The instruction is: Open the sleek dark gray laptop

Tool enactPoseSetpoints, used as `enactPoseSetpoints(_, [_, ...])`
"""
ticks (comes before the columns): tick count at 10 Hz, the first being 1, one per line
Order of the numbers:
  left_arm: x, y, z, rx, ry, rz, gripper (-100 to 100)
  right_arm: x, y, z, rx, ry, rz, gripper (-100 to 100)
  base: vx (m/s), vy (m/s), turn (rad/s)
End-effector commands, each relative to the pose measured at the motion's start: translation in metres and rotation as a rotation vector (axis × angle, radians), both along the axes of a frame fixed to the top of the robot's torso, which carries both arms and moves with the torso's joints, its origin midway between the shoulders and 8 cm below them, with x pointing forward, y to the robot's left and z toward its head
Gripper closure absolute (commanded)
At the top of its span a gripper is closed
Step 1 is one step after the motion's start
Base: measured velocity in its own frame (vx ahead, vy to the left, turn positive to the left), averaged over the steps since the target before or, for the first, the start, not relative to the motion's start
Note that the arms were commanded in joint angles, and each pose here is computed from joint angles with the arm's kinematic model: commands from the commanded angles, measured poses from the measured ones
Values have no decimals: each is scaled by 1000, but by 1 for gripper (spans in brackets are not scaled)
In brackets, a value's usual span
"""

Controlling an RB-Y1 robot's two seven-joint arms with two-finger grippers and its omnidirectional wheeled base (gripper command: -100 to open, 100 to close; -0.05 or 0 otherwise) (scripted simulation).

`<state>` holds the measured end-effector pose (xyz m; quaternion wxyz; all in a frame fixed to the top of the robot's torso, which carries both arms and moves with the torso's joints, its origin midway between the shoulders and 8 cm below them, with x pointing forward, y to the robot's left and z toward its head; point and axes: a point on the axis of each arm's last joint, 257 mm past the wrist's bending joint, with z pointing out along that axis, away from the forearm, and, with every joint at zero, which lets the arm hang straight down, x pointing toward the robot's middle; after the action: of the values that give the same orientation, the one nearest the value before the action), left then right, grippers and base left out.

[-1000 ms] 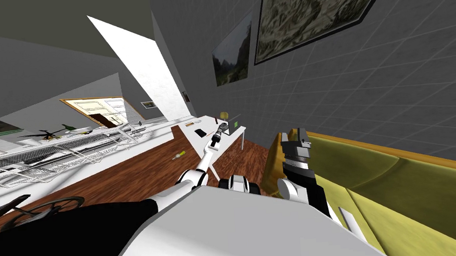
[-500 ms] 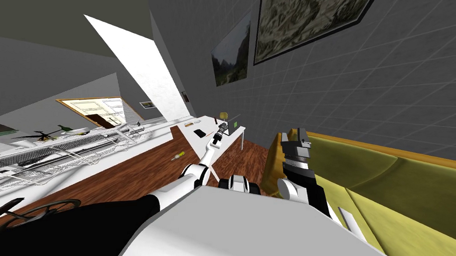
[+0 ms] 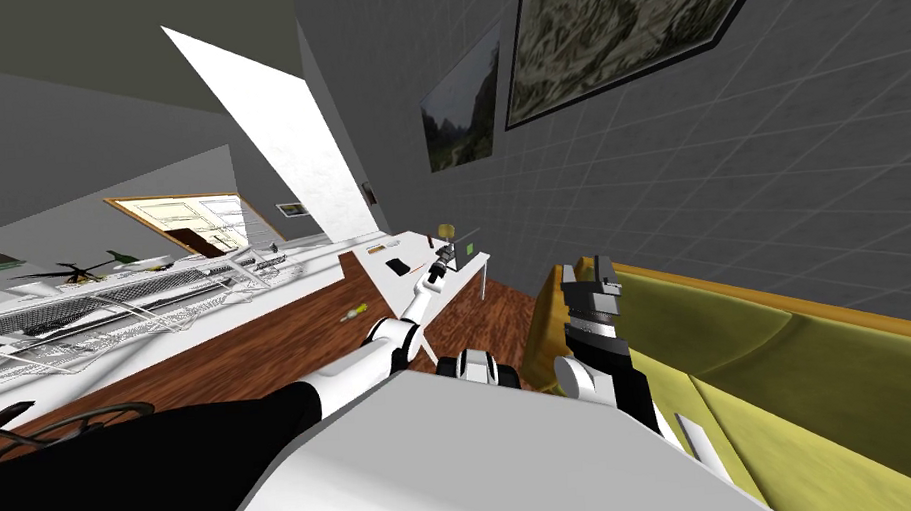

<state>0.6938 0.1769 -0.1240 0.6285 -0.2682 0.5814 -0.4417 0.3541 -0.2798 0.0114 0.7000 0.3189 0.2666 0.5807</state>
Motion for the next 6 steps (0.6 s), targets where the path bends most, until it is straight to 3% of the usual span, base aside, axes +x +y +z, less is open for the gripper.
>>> enactPoseSetpoints(1, [10,-6,-6,7,34,-2,-100,0,0,0,0,0,0,0,10,-2,-10])
enactPoseSetpoints(6, [28,-17,-12,26,97,-6,-100,0,0,0,0,0,0,0,14,-2,-15])
